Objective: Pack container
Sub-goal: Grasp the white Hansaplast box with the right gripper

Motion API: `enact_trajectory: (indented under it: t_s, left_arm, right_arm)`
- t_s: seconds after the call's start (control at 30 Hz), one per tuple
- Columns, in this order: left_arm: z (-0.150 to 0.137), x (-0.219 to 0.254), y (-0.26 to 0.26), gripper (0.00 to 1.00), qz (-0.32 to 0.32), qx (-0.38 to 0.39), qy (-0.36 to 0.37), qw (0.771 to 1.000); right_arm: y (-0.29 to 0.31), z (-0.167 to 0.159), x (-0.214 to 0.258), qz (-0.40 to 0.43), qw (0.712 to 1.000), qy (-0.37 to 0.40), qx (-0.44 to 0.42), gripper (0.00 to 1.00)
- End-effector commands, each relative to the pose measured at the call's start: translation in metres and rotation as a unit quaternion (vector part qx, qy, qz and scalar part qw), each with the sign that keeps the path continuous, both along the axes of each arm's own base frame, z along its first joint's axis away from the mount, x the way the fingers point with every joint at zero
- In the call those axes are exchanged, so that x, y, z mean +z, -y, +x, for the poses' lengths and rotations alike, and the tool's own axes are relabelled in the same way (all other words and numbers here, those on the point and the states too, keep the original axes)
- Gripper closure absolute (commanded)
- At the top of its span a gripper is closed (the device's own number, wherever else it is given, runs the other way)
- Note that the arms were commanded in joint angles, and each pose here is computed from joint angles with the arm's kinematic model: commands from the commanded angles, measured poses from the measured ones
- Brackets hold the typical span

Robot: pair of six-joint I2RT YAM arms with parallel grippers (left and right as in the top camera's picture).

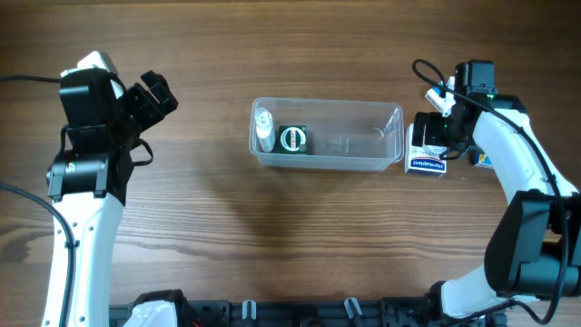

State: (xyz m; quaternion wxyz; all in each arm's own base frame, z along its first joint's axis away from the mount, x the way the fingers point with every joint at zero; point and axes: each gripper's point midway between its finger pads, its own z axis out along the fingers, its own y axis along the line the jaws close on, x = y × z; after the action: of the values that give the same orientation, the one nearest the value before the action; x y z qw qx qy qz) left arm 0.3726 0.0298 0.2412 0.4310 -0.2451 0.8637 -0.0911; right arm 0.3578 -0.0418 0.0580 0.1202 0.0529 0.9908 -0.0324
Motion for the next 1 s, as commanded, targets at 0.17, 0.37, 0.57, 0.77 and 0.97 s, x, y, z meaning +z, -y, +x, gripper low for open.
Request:
enact_trajectory:
  t_s: [0.17, 0.37, 0.57, 0.77, 0.97]
  left_arm:
    - [0.002, 0.003, 0.0, 0.0, -0.001, -0.004, 0.004, 1.0]
    - [0.002, 0.003, 0.0, 0.0, -0.001, -0.004, 0.004, 1.0]
    - [0.002, 0.003, 0.0, 0.0, -0.001, -0.004, 0.004, 1.0]
    - [0.002, 0.003, 0.0, 0.0, -0.001, -0.004, 0.004, 1.0]
    - [0.002, 0.003, 0.0, 0.0, -0.001, -0.004, 0.004, 1.0]
  right_arm:
    - [-0.018, 0.006, -0.01, 0.036, 0.997, 0.01, 0.073, 0.0]
    - [-0.017, 0.003, -0.027, 0.031, 0.997, 0.011, 0.071, 0.0]
    - [-0.013, 0.0, -0.036, 0.021, 0.998, -0.003, 0.065, 0.0]
    - [-0.012, 0.0, -0.039, 0.022, 0.998, -0.007, 0.064, 0.0]
    - [-0.011, -0.003, -0.047, 0.021, 0.998, -0.019, 0.057, 0.0]
